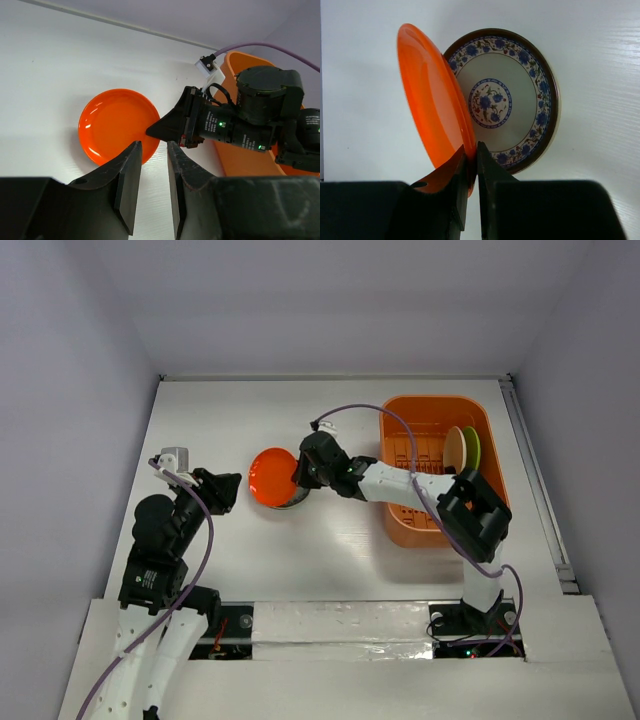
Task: Unload the plates from the dish rack
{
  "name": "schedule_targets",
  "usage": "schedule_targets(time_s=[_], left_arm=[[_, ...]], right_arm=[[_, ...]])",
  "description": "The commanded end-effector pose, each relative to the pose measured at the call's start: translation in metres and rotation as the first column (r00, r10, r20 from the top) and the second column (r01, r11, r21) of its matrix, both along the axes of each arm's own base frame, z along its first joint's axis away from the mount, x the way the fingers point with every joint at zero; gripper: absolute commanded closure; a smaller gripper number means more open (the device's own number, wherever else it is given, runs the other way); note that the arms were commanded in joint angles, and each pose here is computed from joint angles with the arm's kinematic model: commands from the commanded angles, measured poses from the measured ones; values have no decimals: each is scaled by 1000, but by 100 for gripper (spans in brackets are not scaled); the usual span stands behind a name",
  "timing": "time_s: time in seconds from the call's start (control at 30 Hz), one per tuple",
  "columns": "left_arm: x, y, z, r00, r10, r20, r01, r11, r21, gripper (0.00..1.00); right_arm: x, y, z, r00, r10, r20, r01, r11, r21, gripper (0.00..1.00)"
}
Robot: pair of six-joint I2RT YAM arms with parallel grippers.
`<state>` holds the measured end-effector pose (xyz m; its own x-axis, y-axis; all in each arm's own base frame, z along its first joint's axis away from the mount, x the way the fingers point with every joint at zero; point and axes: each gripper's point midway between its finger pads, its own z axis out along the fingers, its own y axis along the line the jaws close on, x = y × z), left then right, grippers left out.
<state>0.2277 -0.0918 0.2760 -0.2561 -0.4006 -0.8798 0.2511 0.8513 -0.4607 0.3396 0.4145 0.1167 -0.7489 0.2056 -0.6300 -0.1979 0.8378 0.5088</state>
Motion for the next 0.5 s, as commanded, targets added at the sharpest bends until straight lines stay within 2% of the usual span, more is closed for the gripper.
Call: schedule_targets(time_s=[0.0,0.07,0.1,0.23,0.27,0.3,0.4,0.43,0.47], left_arm=[[3,1,5,1000,8,25,-8,1000,-3,76],[3,1,5,1000,7,25,-7,1000,-3,76],[3,1,6,1000,5,26,-5,1000,-4,76],[2,1,7,1000,3,31,-3,1000,-3,76],[2,1,7,999,4,32,-3,1000,-5,76],[2,1,7,1000,3,31,-3,1000,-3,76],[2,1,7,1000,5,31,-5,1000,-4,76],[1,1,8,999,4,35,-3,1000,-6,76],[1,1,7,999,5,34,-5,1000,-5,76]], right_arm=[[10,6,8,999,-43,29,41,998,52,80],[10,2,4,998,-49,27,48,998,34,70],[10,1,3,998,-50,29,49,998,25,61],[11,-11,6,996,-69,49,71,997,-26,49],[10,-13,7,997,-66,48,68,997,-34,49],[12,-17,10,995,-79,62,82,995,-50,40],[13,-29,29,991,-86,101,95,991,-94,37],[11,-34,43,989,-86,118,97,991,-91,32],[10,-39,49,988,-72,136,87,990,-109,31]])
